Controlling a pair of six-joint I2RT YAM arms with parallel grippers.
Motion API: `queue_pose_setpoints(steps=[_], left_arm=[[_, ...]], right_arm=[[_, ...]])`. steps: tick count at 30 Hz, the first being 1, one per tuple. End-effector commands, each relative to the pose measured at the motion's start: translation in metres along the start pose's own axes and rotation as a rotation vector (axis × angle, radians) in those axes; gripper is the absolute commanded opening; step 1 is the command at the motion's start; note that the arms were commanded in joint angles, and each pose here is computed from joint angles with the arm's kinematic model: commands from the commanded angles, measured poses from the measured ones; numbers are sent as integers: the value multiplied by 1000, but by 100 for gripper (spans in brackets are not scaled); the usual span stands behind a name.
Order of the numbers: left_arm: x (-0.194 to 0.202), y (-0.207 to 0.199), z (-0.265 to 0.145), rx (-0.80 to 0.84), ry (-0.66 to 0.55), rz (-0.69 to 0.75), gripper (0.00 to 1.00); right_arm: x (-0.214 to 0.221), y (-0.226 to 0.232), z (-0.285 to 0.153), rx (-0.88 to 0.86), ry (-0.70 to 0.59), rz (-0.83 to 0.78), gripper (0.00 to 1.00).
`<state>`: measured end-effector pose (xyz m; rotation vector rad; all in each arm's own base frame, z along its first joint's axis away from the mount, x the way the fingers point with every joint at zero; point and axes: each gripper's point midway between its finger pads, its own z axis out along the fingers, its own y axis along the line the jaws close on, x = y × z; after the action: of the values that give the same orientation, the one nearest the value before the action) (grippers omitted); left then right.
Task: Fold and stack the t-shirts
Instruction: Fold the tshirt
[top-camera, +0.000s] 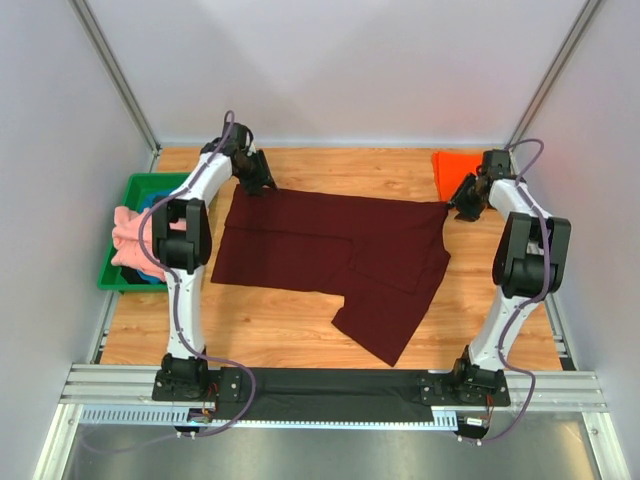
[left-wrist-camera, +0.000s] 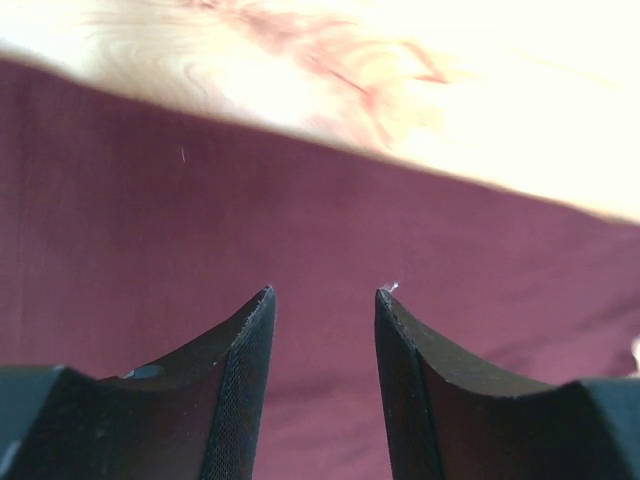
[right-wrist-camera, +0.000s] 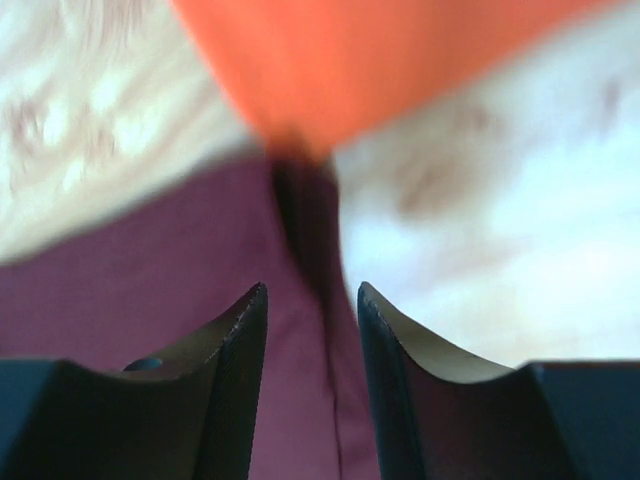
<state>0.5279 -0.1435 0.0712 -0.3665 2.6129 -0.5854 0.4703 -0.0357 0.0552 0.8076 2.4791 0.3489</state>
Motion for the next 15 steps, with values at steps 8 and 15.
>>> queue_pose_setpoints(steps=[8, 15], left_arm=[[26, 6, -146, -145, -187, -9, 57], [66, 32, -180, -255, -168, -53, 57]], right_arm=[[195, 10, -119, 267, 166, -195, 44], [308, 6, -152, 94, 267, -522, 47]])
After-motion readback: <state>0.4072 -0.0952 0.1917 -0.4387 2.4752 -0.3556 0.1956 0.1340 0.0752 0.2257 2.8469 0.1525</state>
